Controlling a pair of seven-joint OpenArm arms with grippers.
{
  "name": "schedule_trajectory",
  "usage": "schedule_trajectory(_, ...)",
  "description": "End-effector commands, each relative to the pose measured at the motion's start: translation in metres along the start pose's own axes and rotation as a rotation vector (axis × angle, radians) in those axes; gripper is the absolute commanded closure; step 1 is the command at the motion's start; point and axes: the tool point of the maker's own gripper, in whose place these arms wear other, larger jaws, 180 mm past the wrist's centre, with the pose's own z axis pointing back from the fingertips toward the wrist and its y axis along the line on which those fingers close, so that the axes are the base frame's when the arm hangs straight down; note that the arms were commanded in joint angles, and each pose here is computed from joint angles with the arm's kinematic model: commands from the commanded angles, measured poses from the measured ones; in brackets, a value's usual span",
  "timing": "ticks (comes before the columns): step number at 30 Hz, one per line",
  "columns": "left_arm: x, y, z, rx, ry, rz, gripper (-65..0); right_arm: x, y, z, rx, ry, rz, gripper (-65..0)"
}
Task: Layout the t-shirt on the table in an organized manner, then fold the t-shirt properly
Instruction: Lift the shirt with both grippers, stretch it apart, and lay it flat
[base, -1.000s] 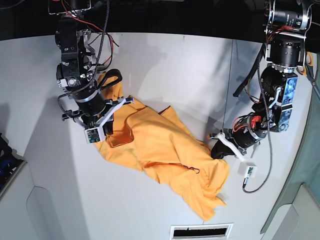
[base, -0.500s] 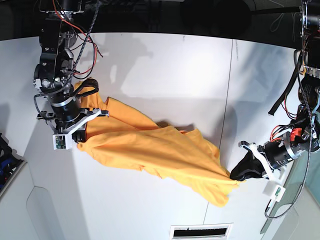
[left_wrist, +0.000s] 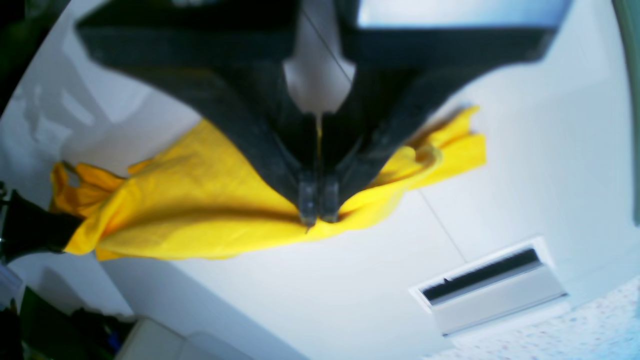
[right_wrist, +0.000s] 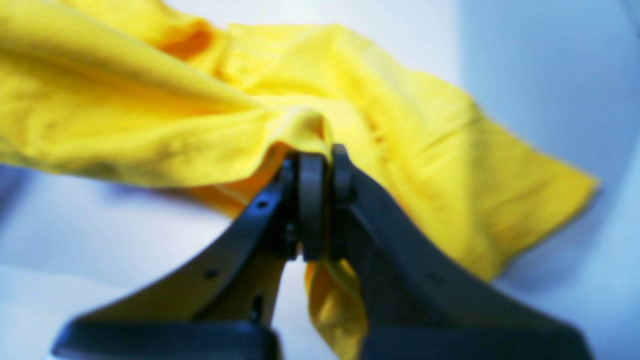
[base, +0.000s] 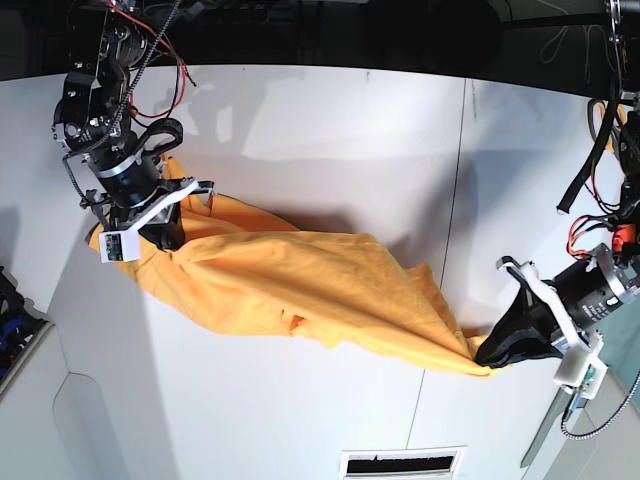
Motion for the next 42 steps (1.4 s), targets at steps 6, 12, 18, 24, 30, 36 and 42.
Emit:
schedule_trajectory(6, -0.003, 0.009, 0.032, 0.058, -0.014, -0.006, 0.0, -0.018, 0.025, 0.024, 0.110, -0.009, -0.054, 0.0)
schedule_trajectory(12, -0.065, -0.012, 0.048, 0.015, 0.148, 0.054, 0.0, -0.063, 0.043, 0.046, 0.173, 0.076, -0.122, 0.0)
schedule_trajectory(18, -0.118, -0.034, 0.069, -0.010, 0.298, 0.114, 0.0, -0.108, 0.050, 0.072, 0.168, 0.179, -0.169, 0.0)
schedule_trajectory(24, -0.145, -0.051, 0.081, -0.019, 0.359, 0.167, 0.0, -0.126, 0.056, 0.086, 0.174, 0.218, -0.215, 0.0)
schedule_trajectory(30, -0.161, -0.057, 0.083, -0.009, 0.382, 0.213, -3.5, -0.138, 0.061, 0.096, 0.186, 0.251, -0.261, -15.0)
schedule_trajectory(36, -0.162, -0.053, 0.084, -0.003, 0.380, 0.213, -19.9, -0.105, 0.051, 0.092, 0.180, 0.141, -0.298, -16.8)
schedule_trajectory(42, -0.133, -0.027, 0.089, 0.046, 0.279, 0.215, -19.9, -0.048, 0.001, 0.086, 0.067, -0.016, -0.230, -18.9)
